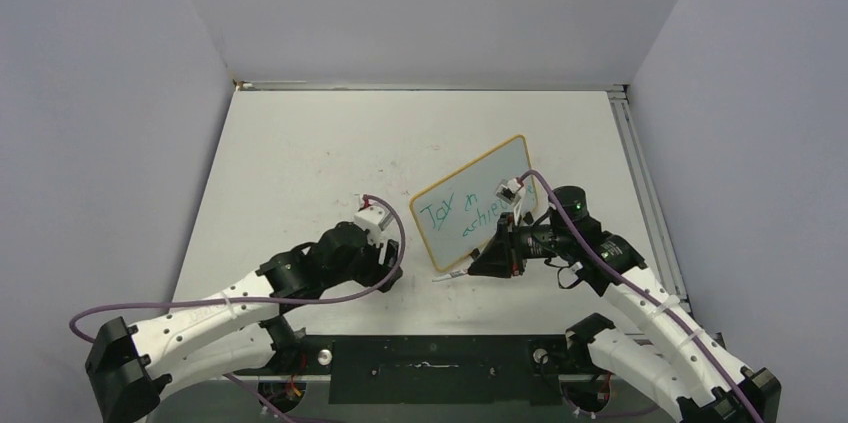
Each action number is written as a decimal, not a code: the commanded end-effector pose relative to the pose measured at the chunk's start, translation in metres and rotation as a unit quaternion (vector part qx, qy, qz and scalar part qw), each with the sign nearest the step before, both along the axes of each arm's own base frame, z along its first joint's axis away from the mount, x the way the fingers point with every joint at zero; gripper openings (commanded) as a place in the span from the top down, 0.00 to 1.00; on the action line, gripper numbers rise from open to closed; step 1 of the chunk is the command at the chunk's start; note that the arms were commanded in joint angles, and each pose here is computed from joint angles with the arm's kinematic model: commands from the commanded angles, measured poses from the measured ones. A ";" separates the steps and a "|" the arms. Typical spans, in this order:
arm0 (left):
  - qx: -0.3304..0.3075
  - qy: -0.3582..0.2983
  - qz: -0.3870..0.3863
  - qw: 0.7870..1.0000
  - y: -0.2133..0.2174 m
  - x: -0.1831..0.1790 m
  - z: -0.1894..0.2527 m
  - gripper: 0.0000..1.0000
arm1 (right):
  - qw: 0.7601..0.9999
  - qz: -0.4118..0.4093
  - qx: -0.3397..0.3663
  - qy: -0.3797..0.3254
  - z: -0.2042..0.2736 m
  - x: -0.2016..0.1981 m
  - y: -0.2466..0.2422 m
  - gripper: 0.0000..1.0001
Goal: Write a sentence on the whiteboard
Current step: Close the whiteboard marker at the center of the board.
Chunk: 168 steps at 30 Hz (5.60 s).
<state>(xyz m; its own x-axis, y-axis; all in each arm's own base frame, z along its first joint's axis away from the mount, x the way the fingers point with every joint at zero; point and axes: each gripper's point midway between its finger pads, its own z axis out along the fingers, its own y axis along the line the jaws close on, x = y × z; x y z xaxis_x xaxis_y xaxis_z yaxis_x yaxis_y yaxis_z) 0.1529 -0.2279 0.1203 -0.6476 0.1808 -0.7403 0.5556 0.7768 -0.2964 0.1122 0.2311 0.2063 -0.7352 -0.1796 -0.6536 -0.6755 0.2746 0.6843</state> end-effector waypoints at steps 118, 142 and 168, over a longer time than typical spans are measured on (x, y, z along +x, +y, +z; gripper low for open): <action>-0.141 -0.098 -0.221 0.960 -0.085 -0.104 -0.029 1.00 | 0.985 0.026 -0.112 0.131 -0.078 -0.033 -0.005 0.95; -0.149 -0.137 -0.247 0.948 -0.094 -0.107 -0.012 0.89 | 0.983 0.048 -0.104 0.141 -0.078 -0.039 0.001 0.95; -0.150 -0.180 -0.219 0.947 -0.124 -0.075 -0.007 1.00 | 0.981 0.018 -0.178 0.075 -0.080 -0.028 0.022 0.95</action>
